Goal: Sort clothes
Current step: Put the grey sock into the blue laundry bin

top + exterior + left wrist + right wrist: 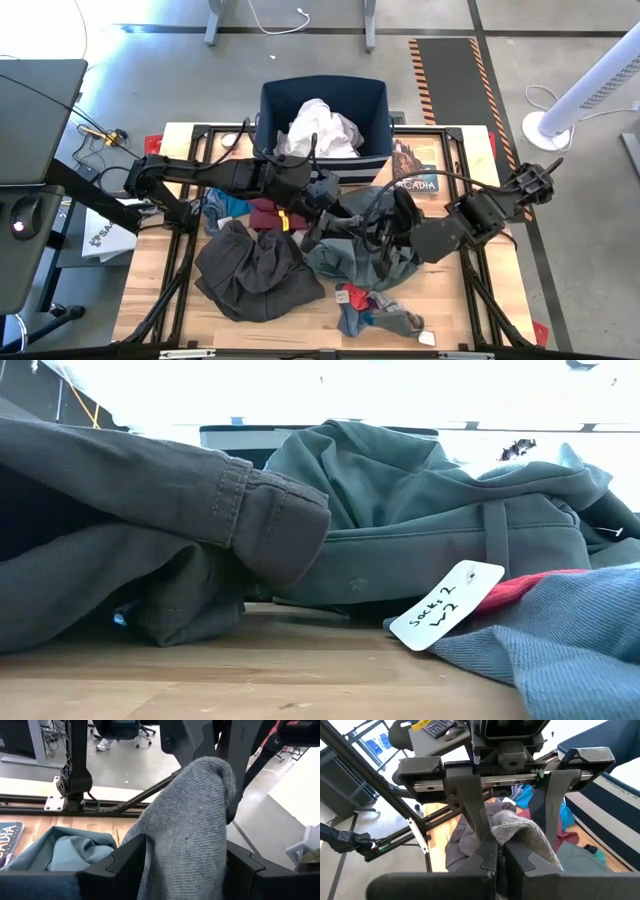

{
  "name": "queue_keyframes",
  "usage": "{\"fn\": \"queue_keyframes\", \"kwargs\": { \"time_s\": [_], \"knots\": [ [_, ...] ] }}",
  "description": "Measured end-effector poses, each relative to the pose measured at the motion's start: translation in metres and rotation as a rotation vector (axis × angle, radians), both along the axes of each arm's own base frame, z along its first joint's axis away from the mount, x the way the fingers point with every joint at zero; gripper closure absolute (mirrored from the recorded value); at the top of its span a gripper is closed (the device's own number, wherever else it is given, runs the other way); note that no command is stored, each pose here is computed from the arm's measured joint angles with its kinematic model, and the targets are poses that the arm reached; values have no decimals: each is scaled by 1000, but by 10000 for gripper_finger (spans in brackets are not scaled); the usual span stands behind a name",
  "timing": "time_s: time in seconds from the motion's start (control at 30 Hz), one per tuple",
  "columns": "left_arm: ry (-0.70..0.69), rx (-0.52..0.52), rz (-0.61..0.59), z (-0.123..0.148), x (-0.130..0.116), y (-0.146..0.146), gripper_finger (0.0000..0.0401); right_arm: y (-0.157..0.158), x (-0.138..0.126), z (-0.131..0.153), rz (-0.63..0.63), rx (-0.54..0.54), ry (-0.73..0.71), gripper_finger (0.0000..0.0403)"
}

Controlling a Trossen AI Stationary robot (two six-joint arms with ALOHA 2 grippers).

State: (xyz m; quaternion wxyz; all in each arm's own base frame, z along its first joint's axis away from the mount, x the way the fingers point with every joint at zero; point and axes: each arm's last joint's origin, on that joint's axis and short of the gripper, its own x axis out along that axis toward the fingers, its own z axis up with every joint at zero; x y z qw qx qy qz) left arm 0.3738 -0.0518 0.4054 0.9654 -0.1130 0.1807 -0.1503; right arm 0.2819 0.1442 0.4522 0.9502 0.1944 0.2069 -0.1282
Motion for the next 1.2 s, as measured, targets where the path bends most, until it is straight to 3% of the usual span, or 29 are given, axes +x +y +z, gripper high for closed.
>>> {"fn": "queue_keyframes", "kwargs": {
  "time_s": [0.2, 0.3, 0.43, 0.57, 0.87, 1.03, 1.2],
  "knots": [
    [9, 0, -2, -1, 0, 0, 206, -2, 2, 0, 8, 0, -1, 402],
    [10, 0, -2, -1, 0, 0, 228, -2, 2, 1, 11, -4, -2, 402],
    [10, -1, -1, -1, 0, 1, 299, -2, 2, 1, 11, -4, -2, 402],
    [14, -34, -74, -1, 0, 5, 386, -2, 2, 1, 11, -3, -4, 402],
    [26, -55, -68, -1, 0, 13, 397, -2, 2, 1, 14, -10, -2, 370],
    [26, -53, -63, -1, 0, 13, 398, -2, 2, 1, 4, 45, -6, 330],
    [26, -52, -61, -1, 0, 13, 399, -3, 0, 2, 24, 20, 0, 280]
  ]
}}
